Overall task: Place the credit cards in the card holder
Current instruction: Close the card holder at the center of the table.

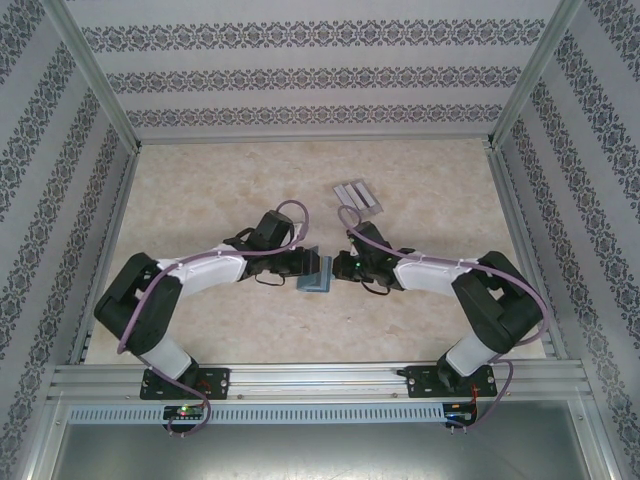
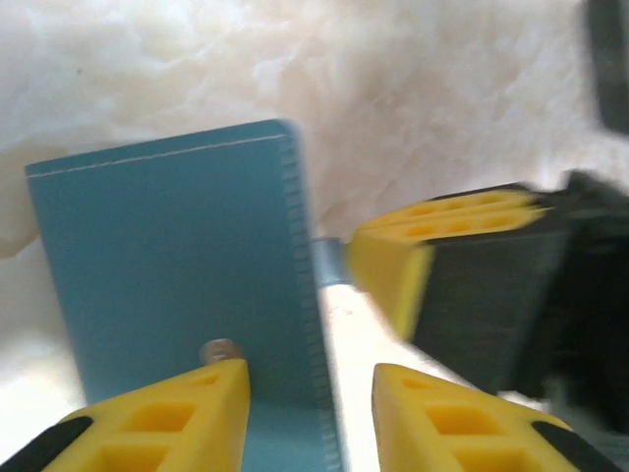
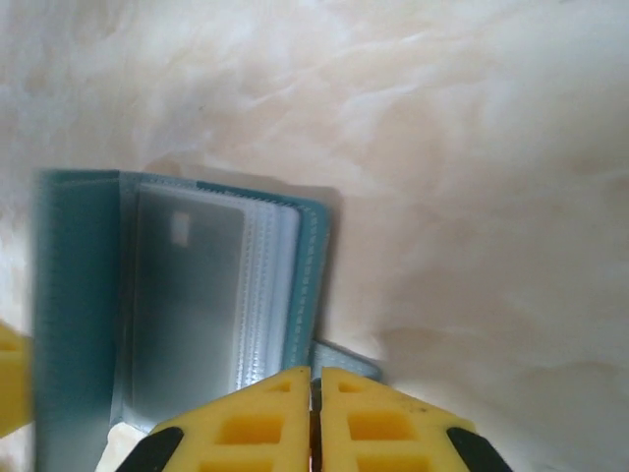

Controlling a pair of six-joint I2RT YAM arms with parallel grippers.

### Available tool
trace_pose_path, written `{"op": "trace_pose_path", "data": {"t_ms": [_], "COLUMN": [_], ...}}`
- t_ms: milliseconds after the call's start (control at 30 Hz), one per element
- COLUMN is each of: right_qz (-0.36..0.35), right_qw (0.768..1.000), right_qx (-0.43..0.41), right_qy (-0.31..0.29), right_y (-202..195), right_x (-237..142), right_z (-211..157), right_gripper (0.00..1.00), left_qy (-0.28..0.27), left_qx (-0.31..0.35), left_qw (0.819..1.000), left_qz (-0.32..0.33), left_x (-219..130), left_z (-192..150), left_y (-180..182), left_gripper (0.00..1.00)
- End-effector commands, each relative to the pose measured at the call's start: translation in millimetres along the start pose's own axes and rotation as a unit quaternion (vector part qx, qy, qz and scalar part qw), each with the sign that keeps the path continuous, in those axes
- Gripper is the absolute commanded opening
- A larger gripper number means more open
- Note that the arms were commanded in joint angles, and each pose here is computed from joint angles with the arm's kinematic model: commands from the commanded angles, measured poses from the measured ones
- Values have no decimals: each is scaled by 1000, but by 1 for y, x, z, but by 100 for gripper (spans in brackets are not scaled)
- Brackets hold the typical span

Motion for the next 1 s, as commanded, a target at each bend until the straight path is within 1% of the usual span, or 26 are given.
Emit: {"op": "trace_pose_path", "data": {"t_ms": [0,100,267,300,333,400,533,767,967], "right_qz": [19,24,24,26,28,32,34,51,49], "right_qw": [1000,1000,1000,1000,999,999,999,998,998], "right_qx": [12,13,9,9,8,7,14,25,24], "right_qy": [-8,-13,-15,-16,-17,-14,-9,-18,-24], "right_y": [-3,-6,-7,-6,-5,-4,-5,8,28], "right_x": [-11,-16,-22,-22,-22,-21,-19,-20,-14], "right_z": [1,1,4,4,5,6,3,8,15], "right_gripper": [16,24,24,21,16,9,1,0,0], "left_qy": [3,6,9,12,12,10,13,9,13], "left_qx": [12,14,13,12,12,9,4,-4,-11], "left_qw": [1000,1000,1000,1000,1000,1000,1000,1000,999], "left_qz": [2,-7,-2,-1,2,7,8,23,42], "left_x": [11,13,18,18,19,20,22,21,22], "left_z": [0,2,1,1,0,0,-1,-3,-5], "left_y": [0,-4,1,2,3,7,9,16,26], "left_gripper": [32,24,14,13,12,11,8,1,0]}}
Point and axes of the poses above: each hand's point on the last joint's axis, 136 mm out from that joint toward the fingers, its own x axis out along the fingers, its own y axis along the line the jaws close on, z = x × y, the point moved 4 cm from there along -x, back along the fingers, and after that the axes turned 13 degrees about -x, right-handed, at the moved point
